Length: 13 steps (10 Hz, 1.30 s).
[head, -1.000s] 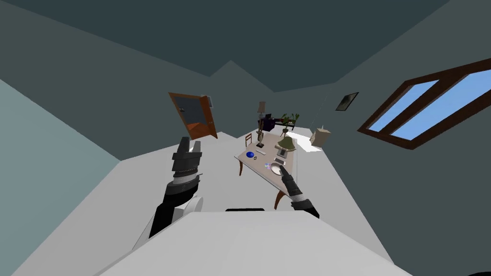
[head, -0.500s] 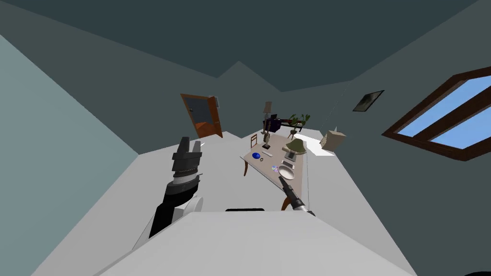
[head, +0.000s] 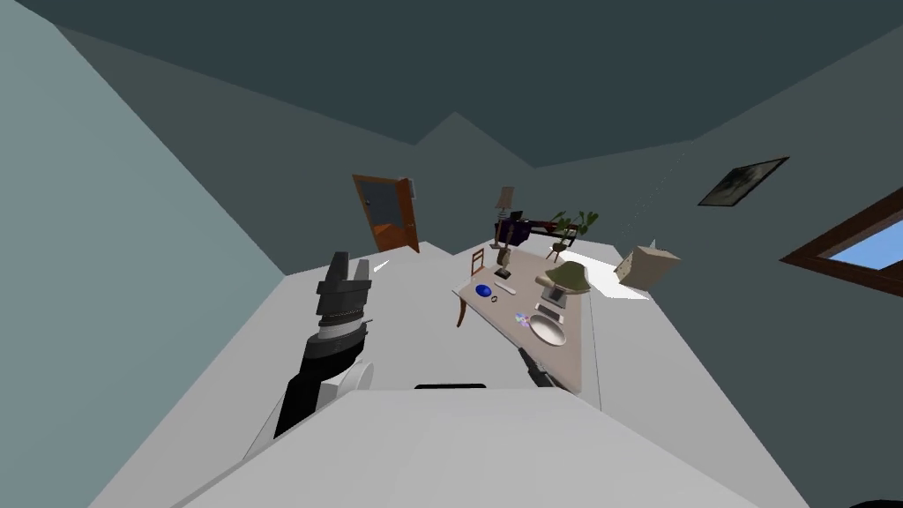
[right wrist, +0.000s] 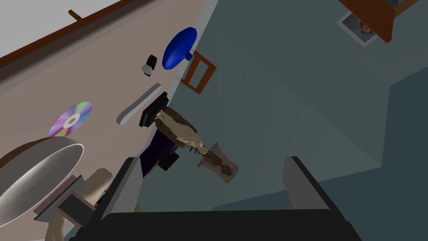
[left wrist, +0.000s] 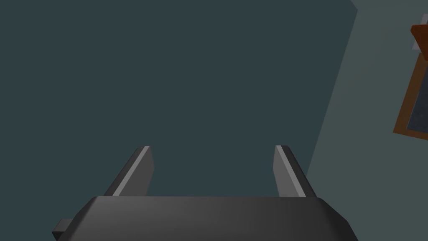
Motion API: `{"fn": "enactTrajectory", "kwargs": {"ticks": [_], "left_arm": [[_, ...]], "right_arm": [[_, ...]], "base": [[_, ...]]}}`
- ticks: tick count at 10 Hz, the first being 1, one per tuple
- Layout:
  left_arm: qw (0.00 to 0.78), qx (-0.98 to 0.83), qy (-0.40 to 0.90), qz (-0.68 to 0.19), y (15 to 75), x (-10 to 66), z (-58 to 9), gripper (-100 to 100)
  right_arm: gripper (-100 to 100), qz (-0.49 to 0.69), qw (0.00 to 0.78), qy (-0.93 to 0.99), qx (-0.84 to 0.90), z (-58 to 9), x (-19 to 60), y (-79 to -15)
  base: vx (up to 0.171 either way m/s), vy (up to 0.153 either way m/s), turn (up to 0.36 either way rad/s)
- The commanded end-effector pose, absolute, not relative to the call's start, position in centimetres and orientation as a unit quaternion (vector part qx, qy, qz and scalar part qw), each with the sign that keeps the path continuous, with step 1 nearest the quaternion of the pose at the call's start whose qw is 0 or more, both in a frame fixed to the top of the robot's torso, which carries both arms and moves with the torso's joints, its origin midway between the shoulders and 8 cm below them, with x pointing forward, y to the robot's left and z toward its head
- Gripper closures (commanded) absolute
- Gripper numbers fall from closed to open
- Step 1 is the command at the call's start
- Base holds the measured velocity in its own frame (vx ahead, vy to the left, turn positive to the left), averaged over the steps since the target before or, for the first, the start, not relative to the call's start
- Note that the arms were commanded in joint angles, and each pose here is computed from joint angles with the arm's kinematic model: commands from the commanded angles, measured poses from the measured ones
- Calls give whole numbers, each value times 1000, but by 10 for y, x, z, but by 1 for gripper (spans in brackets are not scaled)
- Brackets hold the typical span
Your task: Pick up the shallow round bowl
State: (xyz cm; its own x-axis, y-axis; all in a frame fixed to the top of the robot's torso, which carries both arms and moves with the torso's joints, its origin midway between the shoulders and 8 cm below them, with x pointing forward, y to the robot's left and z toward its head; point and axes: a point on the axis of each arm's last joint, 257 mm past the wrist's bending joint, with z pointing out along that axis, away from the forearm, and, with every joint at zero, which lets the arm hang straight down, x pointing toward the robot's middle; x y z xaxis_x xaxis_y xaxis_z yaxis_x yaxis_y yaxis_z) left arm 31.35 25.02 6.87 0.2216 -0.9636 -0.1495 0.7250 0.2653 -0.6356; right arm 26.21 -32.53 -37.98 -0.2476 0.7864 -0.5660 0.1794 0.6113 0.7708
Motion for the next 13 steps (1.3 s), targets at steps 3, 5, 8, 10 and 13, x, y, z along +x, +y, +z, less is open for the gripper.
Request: {"fn": "enactTrajectory", "kwargs": {"ticks": [3,5,8,10,13], "left_arm": [[749,-223,268,-564,250,314,69,0],[749,-223,268,-563,250,313,69,0],[749,-223,268,-563,250,313,69,0],[749,-223,268,-564,250,313,69,0],[749,-223,268,-563,250,313,69,0]], "right_arm": [[-100,215,458,798,328,-446,204,-358],[-100,208,449,802,334,-456,194,-362],[-100,148,401,844,324,-493,145,-389],[-100,110,365,865,325,-516,105,-409],[-100,48,308,896,315,-542,41,-440]], "base": [[87,62,197],[73,40,37],[62,40,172],[136,45,195],[92,30,159]]}}
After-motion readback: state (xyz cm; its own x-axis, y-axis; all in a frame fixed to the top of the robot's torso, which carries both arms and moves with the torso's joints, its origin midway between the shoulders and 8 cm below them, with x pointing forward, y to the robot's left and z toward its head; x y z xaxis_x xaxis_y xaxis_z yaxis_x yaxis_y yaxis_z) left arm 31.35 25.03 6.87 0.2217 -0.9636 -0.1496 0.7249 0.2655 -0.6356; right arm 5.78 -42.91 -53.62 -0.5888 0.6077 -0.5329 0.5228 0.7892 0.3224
